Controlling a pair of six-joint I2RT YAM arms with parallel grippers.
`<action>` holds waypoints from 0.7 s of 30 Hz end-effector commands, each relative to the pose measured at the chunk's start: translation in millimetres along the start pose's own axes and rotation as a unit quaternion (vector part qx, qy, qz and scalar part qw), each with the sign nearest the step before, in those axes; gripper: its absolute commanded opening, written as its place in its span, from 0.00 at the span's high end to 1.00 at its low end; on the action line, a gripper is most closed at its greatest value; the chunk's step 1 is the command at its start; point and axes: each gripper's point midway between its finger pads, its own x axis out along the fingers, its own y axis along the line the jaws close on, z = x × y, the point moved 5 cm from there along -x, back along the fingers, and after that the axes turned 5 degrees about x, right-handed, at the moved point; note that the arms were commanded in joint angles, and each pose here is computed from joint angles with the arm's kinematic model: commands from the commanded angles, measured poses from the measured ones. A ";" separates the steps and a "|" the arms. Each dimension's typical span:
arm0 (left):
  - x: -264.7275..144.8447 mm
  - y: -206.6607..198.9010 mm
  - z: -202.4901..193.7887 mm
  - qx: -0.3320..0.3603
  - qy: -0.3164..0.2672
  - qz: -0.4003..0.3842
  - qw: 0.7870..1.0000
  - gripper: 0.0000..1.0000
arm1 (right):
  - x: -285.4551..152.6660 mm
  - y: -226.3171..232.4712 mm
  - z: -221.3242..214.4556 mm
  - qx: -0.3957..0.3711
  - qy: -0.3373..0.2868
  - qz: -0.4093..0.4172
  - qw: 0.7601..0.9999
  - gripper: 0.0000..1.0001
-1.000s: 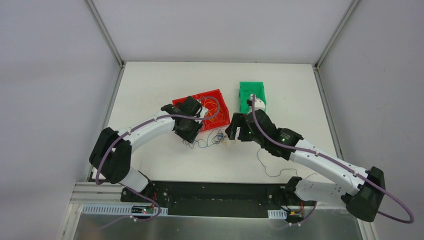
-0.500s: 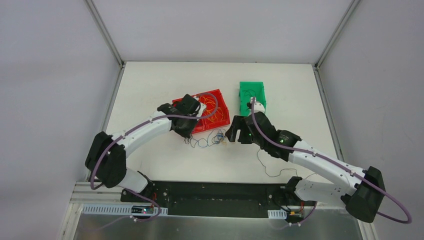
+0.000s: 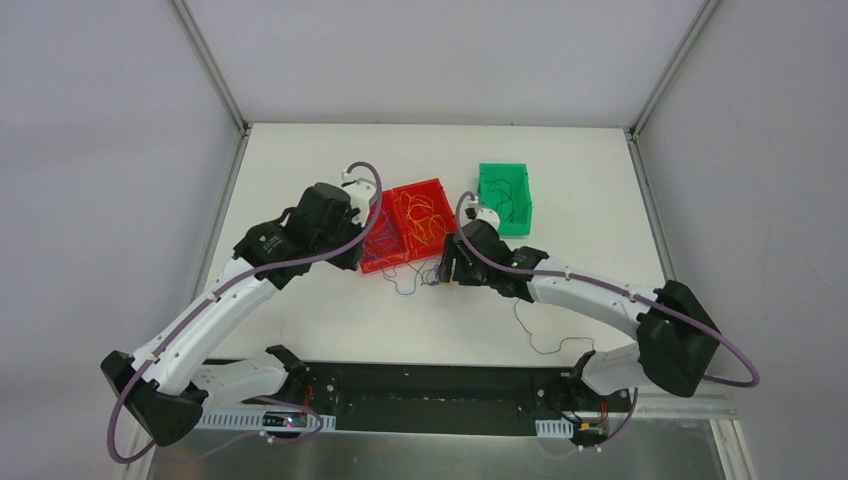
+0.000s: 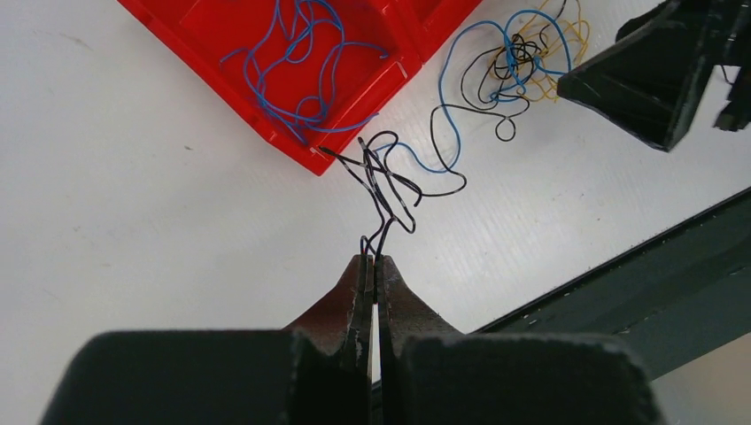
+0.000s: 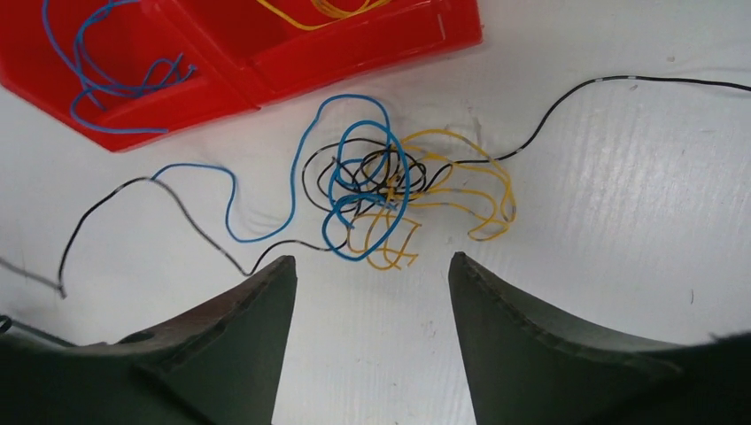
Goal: Untangle the cables
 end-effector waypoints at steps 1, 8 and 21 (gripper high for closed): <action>-27.5 7.1 6.4 -0.018 -0.018 0.021 0.999 1.00 | 11.9 5.4 17.7 0.032 -0.043 -0.029 0.998 0.36; -48.1 39.9 4.3 -0.054 -0.059 0.151 0.985 1.00 | 40.2 -9.5 -0.5 0.046 -0.037 -0.055 0.997 0.46; -129.4 92.8 -19.9 -0.147 -0.205 0.338 0.907 1.00 | 23.2 -95.8 1.4 0.094 -0.084 -0.209 0.970 0.65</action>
